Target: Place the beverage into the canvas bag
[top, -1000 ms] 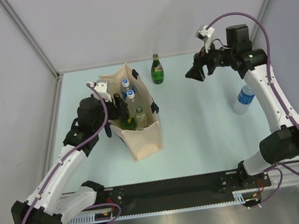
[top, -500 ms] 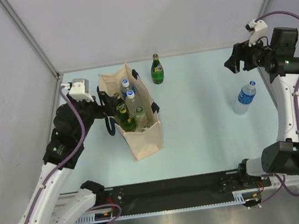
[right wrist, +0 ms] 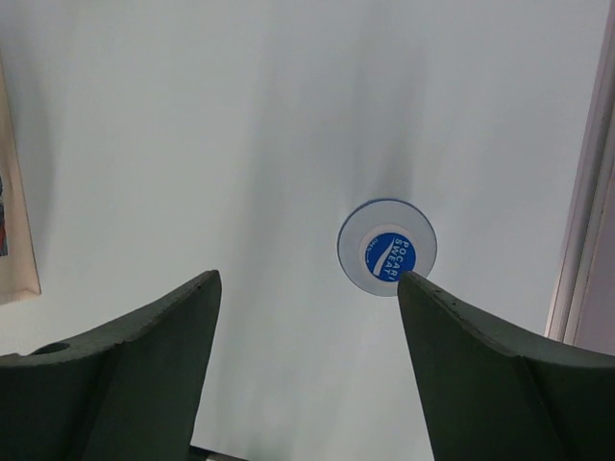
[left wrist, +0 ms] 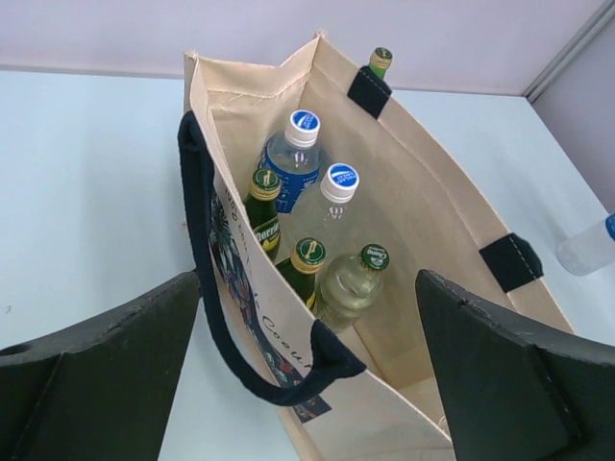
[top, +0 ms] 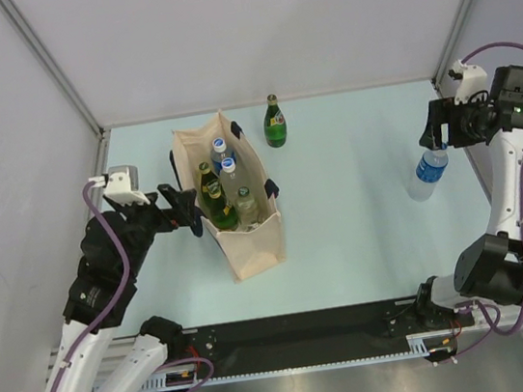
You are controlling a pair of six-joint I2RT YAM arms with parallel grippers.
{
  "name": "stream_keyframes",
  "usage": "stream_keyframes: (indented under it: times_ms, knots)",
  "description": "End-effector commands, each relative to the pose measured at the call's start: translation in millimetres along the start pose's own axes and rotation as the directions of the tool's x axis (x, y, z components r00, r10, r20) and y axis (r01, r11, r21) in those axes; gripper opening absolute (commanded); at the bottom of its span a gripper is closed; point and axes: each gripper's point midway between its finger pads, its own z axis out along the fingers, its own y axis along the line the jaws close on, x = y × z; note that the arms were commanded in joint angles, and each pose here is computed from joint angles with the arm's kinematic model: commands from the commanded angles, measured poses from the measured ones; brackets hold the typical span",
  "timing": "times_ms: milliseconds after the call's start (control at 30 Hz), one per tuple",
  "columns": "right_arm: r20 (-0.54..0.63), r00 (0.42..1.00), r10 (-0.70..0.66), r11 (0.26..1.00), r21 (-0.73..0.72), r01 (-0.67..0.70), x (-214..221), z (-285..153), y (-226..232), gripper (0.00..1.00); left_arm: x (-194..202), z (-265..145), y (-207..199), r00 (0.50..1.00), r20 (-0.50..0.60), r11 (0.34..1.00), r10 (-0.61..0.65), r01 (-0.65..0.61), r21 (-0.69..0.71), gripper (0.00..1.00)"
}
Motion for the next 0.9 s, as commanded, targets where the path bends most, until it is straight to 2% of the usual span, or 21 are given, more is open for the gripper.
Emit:
stream_keyframes:
  times_ms: [0,333,667,867]
  knots:
    - [-0.088,0.996,0.005,0.999,0.043,-0.001,19,4,-12,0.8,2,-2,4,1.0,0.004,1.0,-0.012,0.012,-0.019,1.0]
    - [-0.174,0.984,0.044,0.998,0.06,-0.033,39,27,-28,0.77,10,-3,6,1.0,-0.004,1.0,-0.015,0.015,-0.023,1.0]
    - [-0.218,0.975,0.047,0.998,0.057,-0.035,52,35,-31,0.61,14,-4,7,0.999,-0.008,0.999,-0.042,0.042,-0.025,1.0]
    - [-0.217,0.975,0.05,0.997,0.067,-0.036,52,40,-36,0.56,14,-3,6,0.998,-0.006,0.998,-0.057,0.057,-0.023,1.0]
